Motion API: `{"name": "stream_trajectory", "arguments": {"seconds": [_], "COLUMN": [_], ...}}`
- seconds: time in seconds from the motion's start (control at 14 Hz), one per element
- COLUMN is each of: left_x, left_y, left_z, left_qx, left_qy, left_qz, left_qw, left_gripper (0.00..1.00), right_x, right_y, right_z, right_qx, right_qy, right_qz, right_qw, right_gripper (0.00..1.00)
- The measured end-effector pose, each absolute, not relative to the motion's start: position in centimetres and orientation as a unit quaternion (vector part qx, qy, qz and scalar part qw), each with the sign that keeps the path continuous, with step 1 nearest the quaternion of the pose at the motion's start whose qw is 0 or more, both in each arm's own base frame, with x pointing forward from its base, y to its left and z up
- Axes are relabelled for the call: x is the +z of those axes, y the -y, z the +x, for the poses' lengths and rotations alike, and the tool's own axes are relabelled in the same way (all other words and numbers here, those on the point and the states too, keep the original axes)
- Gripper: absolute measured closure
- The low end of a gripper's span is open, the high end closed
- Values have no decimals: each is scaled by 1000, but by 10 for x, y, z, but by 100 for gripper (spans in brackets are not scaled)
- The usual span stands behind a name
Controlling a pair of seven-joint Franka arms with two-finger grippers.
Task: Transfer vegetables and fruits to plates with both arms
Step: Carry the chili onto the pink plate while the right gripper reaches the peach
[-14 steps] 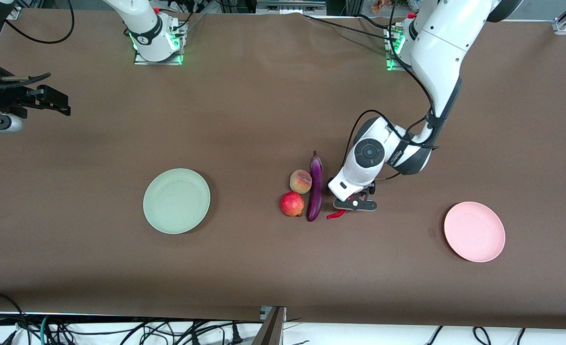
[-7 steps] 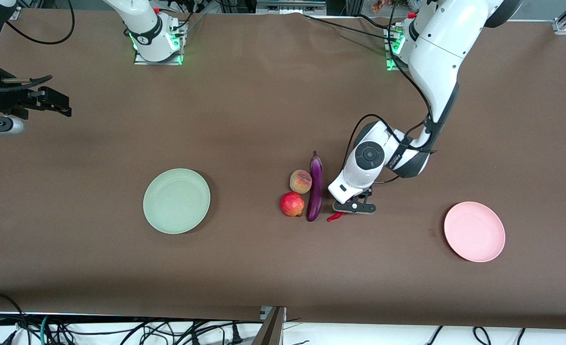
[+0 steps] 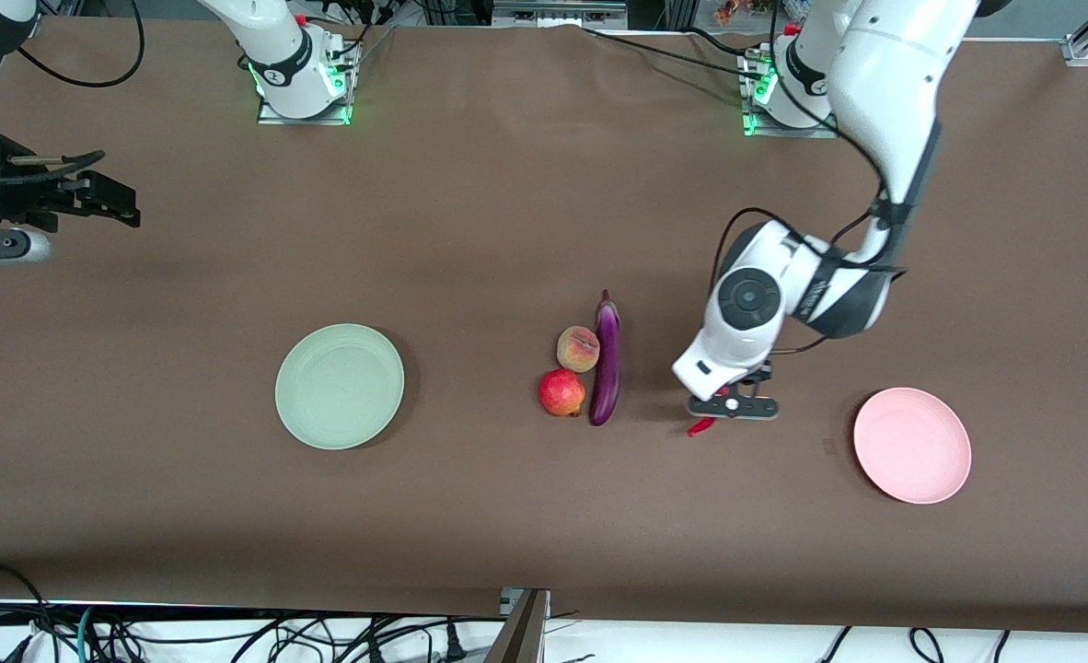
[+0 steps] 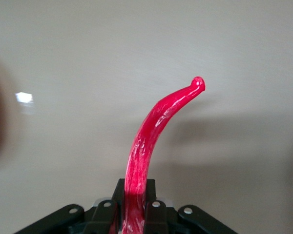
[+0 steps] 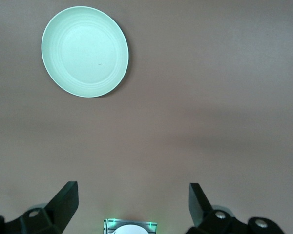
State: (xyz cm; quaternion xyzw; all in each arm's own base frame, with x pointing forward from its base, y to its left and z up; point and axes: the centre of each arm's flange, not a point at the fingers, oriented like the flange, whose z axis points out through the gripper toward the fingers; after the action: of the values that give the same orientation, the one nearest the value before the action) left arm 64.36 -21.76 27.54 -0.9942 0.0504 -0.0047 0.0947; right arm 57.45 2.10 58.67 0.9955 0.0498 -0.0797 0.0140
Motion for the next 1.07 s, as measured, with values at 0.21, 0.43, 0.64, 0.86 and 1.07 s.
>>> {"name": "stream_trajectory", "arguments": {"seconds": [0.21,0.43,0.64,0.86,1.07], "left_x": [301,297,283,253,230], "left_y": [118,16,-61,-98,-99], "left_z": [669,679,685,697,712], "left_qx": [2,23,14,1,-10], "left_qy": [-100,-154,-215,-273,-322], "left_qz": [-990,-983,-972,-958,-943], "left_qw": [98,95,88,83,80], "left_gripper": [81,81,81,81,81], "right_x": [569,544,504,462,411], "right_y": [-32,-48,-87,-164,-246], "right_z": [585,595,612,624,629], "right_qx": [-85,-98,-104,-85,-70], "right_qy": [-57,-69,-89,-34,46], "right_qz": [995,993,991,996,995], "right_qw": [4,5,6,0,-51], "right_gripper": [0,0,0,0,0]}}
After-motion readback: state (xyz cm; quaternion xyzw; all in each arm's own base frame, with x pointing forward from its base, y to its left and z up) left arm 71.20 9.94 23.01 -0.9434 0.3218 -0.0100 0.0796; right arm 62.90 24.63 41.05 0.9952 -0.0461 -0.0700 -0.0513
